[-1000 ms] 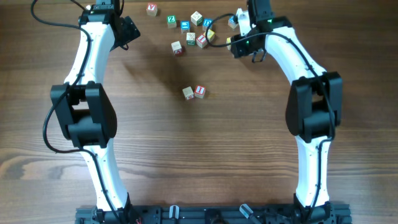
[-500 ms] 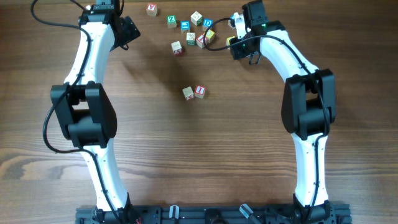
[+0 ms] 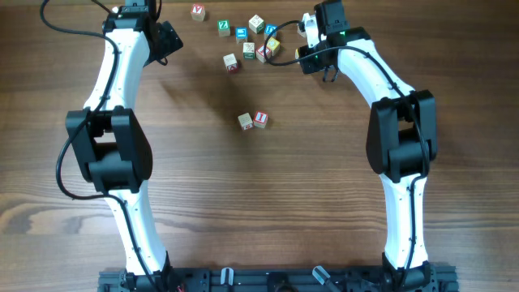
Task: Form a circle
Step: 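Reach the right gripper to the blue 'X' block in the cluster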
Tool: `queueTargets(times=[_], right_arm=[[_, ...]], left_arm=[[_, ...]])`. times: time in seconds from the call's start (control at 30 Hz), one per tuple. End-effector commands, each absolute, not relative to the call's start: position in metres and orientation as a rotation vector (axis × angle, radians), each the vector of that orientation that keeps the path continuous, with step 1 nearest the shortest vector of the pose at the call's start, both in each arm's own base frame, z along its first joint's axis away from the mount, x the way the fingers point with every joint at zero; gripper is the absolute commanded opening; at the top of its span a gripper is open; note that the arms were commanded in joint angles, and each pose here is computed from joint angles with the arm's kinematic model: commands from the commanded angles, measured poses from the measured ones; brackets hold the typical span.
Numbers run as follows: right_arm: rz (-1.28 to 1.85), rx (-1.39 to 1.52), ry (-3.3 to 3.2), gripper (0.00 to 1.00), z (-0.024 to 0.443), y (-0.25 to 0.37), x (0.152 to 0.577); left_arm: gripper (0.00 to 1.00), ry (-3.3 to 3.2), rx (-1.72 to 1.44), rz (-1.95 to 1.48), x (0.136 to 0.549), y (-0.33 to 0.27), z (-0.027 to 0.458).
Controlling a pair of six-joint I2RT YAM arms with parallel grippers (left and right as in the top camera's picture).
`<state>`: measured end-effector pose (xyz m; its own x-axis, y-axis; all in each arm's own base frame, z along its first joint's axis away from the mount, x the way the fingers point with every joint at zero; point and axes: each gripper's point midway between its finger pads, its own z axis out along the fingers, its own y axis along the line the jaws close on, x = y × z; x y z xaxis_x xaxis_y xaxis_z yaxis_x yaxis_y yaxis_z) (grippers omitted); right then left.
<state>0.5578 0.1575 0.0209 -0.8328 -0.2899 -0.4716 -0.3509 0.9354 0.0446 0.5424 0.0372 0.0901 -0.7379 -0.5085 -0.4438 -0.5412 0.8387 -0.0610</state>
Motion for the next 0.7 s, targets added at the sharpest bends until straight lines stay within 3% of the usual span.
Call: queueTargets(times=[0.0, 0.2, 0.4, 0.5, 0.67], right_arm=[[0.163, -0.456, 2.571, 0.20, 0.056, 0.159, 0.561], [0.169, -0.450, 2.520, 0.18, 0.147, 0.153, 0.532], [0.214, -0.437, 2.589, 0.14, 0.225, 0.150, 0.450], [0.263, -0.396, 2.727, 0.14, 0.227, 0.160, 0.403], [0.267, -0.404, 2.887, 0.14, 0.198, 0.187, 0.361]], left_arm=[[1.00, 2.540, -0.793, 0.091, 0.546, 0.040, 0.097], [1.00, 2.540, -0.793, 0.092, 0.546, 0.041, 0.097], [1.00, 2.540, -0.793, 0.092, 0.546, 0.041, 0.097], [1.00, 2.540, -0.793, 0.092, 0.546, 0.041, 0.097], [1.00, 2.540, -0.793, 0.092, 0.546, 0.041, 0.097]])
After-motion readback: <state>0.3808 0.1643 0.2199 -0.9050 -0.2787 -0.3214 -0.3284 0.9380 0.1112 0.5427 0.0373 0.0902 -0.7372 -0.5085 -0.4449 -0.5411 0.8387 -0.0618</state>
